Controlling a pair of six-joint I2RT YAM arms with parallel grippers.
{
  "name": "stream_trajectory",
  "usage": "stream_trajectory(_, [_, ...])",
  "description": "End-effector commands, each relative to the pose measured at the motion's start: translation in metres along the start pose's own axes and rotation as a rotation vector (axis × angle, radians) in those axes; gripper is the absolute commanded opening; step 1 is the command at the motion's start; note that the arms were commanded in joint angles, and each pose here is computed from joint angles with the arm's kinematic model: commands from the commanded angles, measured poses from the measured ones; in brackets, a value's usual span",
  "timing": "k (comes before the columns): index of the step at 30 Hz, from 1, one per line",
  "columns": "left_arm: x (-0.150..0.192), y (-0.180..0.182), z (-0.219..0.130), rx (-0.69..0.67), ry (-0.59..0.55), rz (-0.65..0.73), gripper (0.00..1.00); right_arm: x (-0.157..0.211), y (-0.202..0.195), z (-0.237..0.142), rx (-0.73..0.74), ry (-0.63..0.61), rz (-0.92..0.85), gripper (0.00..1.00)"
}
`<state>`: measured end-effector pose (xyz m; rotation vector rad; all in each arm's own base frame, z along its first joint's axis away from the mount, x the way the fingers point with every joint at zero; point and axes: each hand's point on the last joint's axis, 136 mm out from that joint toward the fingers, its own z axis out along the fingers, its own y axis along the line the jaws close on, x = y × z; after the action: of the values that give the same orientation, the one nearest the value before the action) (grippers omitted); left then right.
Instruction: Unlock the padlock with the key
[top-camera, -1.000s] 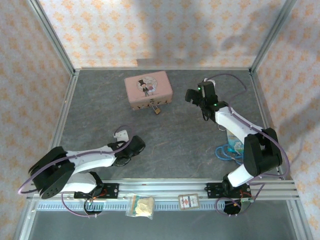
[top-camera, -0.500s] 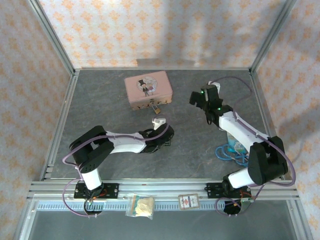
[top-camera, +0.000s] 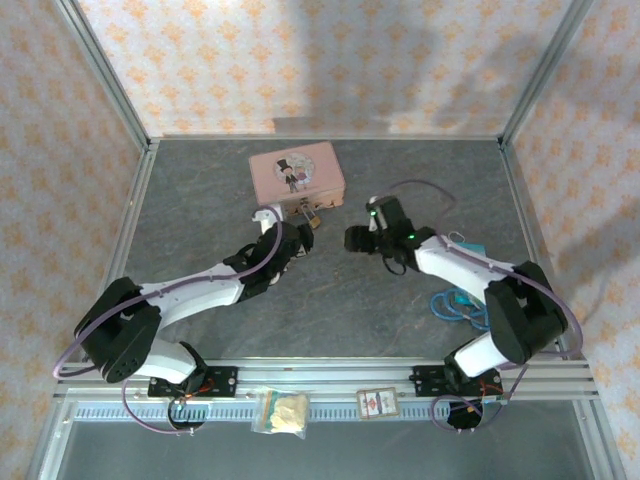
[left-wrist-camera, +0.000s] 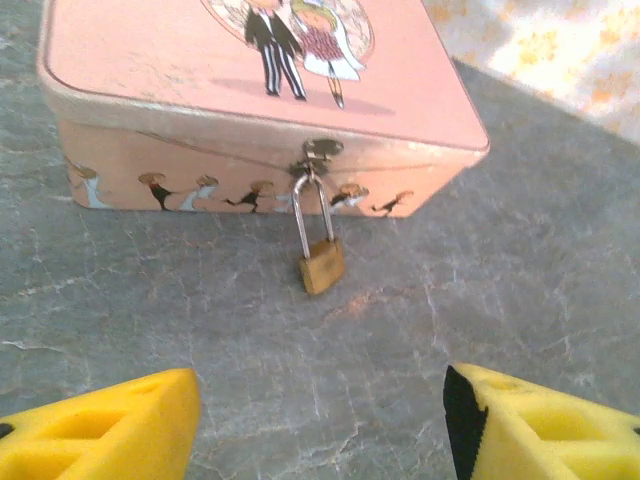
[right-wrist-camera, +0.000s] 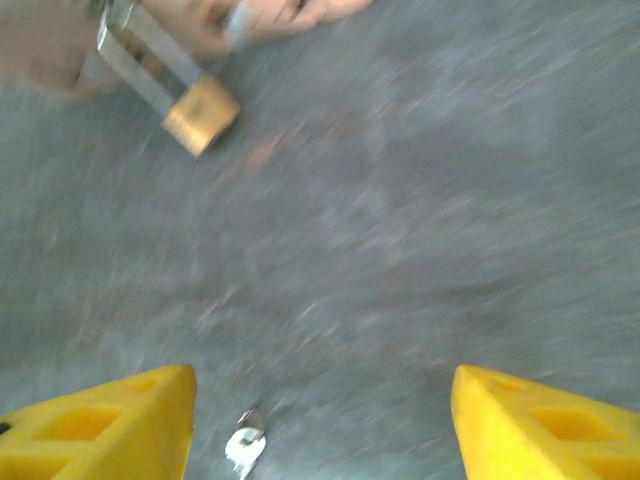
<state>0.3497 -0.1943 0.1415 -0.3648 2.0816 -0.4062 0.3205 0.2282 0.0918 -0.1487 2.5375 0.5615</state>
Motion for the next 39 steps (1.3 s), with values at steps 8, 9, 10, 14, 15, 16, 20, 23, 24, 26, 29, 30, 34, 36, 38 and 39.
stream_trajectory(8, [-0.02, 0.033, -0.006, -0.023, -0.101, -0.114, 0.99, 0.081, 0.034, 0.015, -0.022, 0.216, 0.059, 0.67])
stream_trajectory(9, [-0.022, 0.033, -0.008, -0.008, -0.107, -0.123, 0.99, 0.083, 0.037, 0.016, -0.033, 0.214, 0.066, 0.67])
stream_trajectory(10, [-0.023, 0.034, -0.01, 0.007, -0.113, -0.134, 0.99, 0.084, 0.038, 0.018, -0.038, 0.213, 0.073, 0.67])
stream_trajectory(14, [-0.025, 0.041, -0.014, 0.019, -0.124, -0.16, 0.99, 0.088, 0.049, 0.028, -0.045, 0.221, 0.067, 0.66])
stream_trajectory(15, [-0.025, 0.043, -0.015, 0.014, -0.126, -0.164, 0.99, 0.091, 0.051, 0.031, -0.041, 0.227, 0.057, 0.66])
stream_trajectory(16, [-0.025, 0.046, -0.016, 0.007, -0.129, -0.17, 0.99, 0.093, 0.053, 0.034, -0.038, 0.234, 0.051, 0.66])
stream_trajectory(20, [-0.022, 0.058, -0.02, 0.002, -0.141, -0.205, 0.99, 0.097, 0.062, 0.045, -0.043, 0.247, 0.04, 0.66])
stream_trajectory(23, [-0.021, 0.064, -0.024, 0.003, -0.148, -0.226, 0.99, 0.097, 0.073, 0.053, -0.071, 0.247, 0.038, 0.66])
stream_trajectory(24, [-0.021, 0.065, -0.025, 0.002, -0.151, -0.229, 0.99, 0.095, 0.078, 0.055, -0.081, 0.243, 0.034, 0.66])
stream_trajectory(26, [-0.022, 0.068, -0.028, -0.002, -0.158, -0.233, 0.99, 0.09, 0.089, 0.059, -0.096, 0.234, 0.023, 0.66])
stream_trajectory(29, [-0.025, 0.071, -0.032, -0.004, -0.171, -0.24, 0.99, 0.084, 0.105, 0.065, -0.121, 0.23, 0.008, 0.66])
stream_trajectory(30, [-0.025, 0.073, -0.033, -0.005, -0.176, -0.242, 0.99, 0.083, 0.11, 0.066, -0.127, 0.23, 0.002, 0.66])
stream_trajectory(34, [-0.026, 0.079, -0.038, -0.014, -0.192, -0.253, 0.99, 0.086, 0.116, 0.072, -0.12, 0.243, -0.002, 0.66])
stream_trajectory(36, [-0.027, 0.082, -0.041, -0.016, -0.2, -0.263, 0.99, 0.086, 0.115, 0.074, -0.108, 0.247, 0.0, 0.65])
stream_trajectory(38, [-0.027, 0.084, -0.042, -0.018, -0.205, -0.269, 0.99, 0.086, 0.111, 0.075, -0.083, 0.245, 0.005, 0.65])
stream_trajectory(39, [-0.026, 0.084, -0.043, -0.017, -0.205, -0.271, 0.99, 0.085, 0.109, 0.075, -0.071, 0.242, 0.006, 0.65])
